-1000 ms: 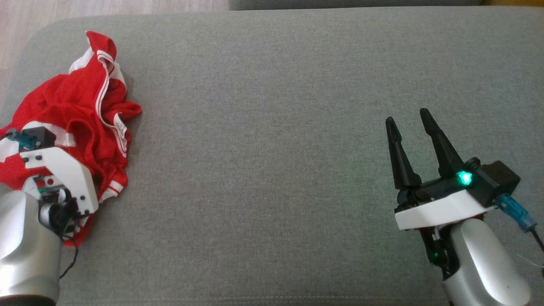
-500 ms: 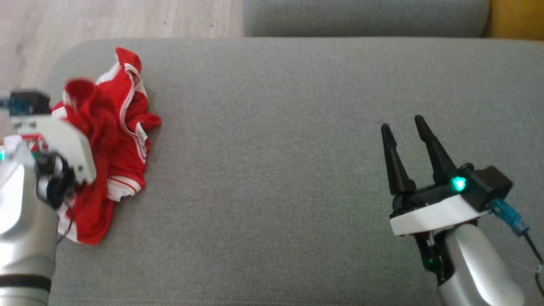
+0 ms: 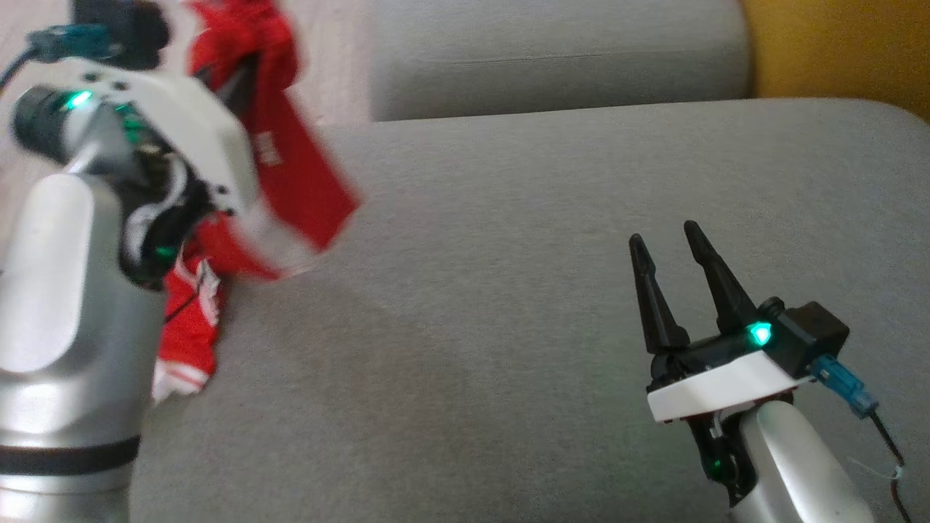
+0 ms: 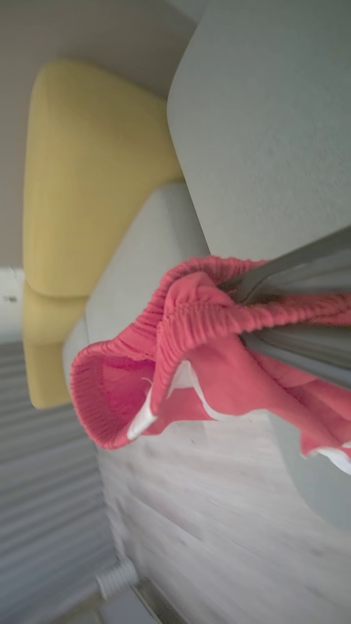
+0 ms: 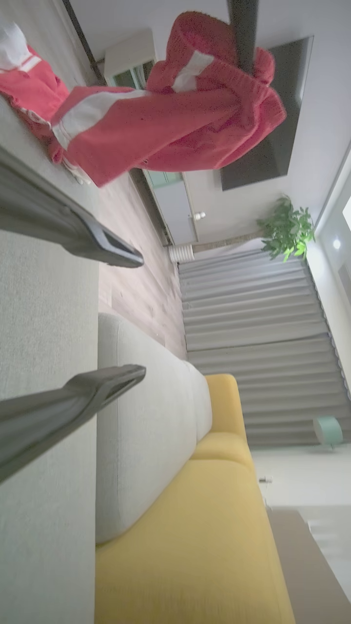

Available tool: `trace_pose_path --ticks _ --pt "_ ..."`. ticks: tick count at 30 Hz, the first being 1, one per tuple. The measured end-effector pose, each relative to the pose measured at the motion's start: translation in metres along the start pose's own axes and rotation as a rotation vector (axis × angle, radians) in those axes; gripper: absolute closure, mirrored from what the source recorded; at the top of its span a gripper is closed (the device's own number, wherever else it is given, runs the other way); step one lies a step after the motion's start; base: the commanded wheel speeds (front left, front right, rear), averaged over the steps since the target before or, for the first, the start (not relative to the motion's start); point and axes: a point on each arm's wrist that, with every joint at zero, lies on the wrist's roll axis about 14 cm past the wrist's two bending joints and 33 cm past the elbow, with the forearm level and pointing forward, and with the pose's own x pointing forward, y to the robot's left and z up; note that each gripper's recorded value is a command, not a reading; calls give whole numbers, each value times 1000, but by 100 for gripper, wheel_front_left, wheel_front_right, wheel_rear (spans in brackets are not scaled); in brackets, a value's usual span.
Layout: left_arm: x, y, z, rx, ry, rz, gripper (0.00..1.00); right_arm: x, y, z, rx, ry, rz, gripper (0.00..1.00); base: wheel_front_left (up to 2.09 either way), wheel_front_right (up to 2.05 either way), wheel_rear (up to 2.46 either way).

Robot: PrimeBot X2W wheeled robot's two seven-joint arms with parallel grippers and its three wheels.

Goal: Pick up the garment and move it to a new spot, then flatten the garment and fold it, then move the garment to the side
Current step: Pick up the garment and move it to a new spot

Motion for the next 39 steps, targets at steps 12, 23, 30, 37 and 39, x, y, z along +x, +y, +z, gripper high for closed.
trace_pose_path --ticks 12,23,30,37,39 --pt "27 -136 7 -301 -123 -346 100 -41 -55 15 -40 -25 -187 0 0 0 0" --pt "1 -124 -230 -467 456 -164 0 -61 -80 13 -71 2 -260 0 0 0 0" --pt "8 -110 -208 -414 362 -161 0 -55 -75 14 -71 -4 -236 0 0 0 0" --pt "-3 -80 -193 -250 359 -145 0 -46 -66 14 -65 -9 -202 0 0 0 0" --pt "-5 -69 -183 -225 341 -121 0 -46 -65 11 -61 -2 -199 0 0 0 0"
